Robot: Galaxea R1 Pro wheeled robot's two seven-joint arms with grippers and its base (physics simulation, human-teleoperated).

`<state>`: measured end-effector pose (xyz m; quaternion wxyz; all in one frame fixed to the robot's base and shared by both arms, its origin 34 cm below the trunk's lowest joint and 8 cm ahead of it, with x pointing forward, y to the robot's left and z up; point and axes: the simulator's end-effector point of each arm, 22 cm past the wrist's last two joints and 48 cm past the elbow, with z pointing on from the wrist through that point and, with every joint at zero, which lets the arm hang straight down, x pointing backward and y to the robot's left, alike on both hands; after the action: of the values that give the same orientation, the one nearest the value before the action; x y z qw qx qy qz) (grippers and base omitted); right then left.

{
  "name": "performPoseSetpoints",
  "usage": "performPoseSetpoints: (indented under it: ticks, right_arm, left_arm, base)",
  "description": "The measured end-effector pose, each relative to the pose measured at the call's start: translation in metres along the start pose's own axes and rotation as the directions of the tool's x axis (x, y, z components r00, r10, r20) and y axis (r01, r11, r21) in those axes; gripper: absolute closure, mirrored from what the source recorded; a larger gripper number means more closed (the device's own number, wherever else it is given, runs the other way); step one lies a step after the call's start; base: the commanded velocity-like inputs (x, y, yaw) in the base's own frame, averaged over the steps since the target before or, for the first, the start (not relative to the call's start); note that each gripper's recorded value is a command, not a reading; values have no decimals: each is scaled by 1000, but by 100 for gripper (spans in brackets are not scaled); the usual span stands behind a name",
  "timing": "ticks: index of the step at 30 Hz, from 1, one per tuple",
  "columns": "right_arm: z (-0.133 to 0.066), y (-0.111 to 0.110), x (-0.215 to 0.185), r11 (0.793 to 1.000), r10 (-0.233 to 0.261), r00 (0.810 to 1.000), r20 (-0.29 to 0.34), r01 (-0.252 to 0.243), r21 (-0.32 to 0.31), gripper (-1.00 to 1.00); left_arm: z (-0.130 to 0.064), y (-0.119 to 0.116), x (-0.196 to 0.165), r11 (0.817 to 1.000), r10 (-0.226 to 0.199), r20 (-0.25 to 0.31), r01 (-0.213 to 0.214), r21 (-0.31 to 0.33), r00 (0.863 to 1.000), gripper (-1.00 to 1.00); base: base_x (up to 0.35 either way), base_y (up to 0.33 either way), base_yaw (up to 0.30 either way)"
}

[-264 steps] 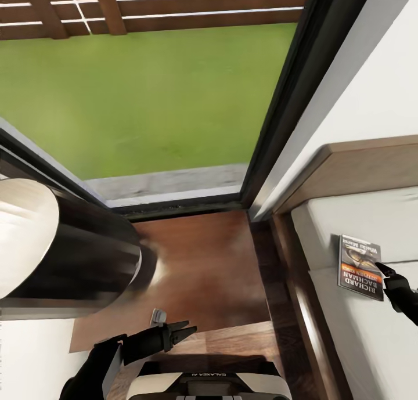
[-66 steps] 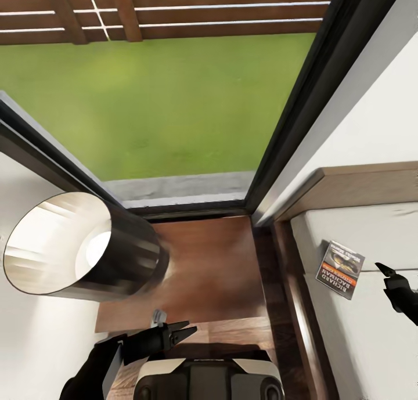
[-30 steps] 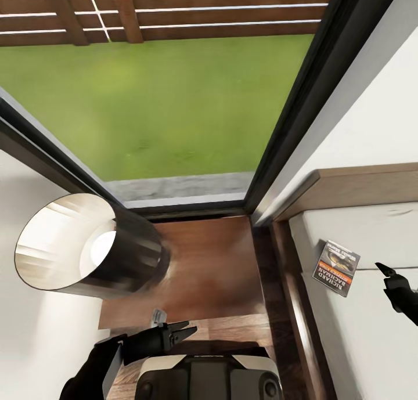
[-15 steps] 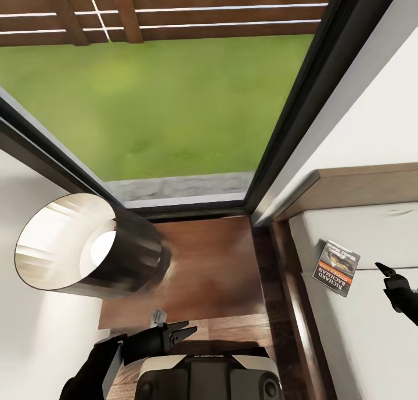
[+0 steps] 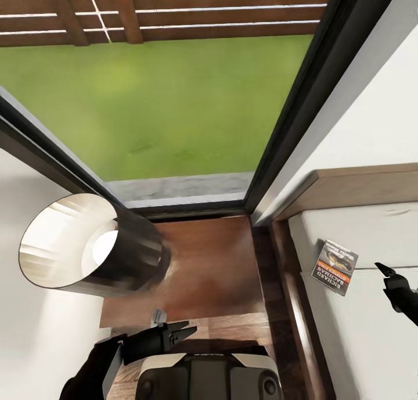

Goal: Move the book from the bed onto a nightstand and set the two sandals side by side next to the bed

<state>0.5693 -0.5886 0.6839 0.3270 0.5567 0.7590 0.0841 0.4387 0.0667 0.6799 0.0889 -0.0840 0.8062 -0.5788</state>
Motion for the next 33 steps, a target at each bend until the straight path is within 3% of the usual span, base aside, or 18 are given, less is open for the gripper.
performPoseSetpoints:
  ticks: [33]
  right_arm:
    - [-18, 0, -5, 1000, 0, 1000, 0, 0, 1, -100]
  left_arm:
    - [-7, -15, 8, 1000, -1, 0, 1, 1, 1000, -100]
  base:
    - [0, 0, 0]
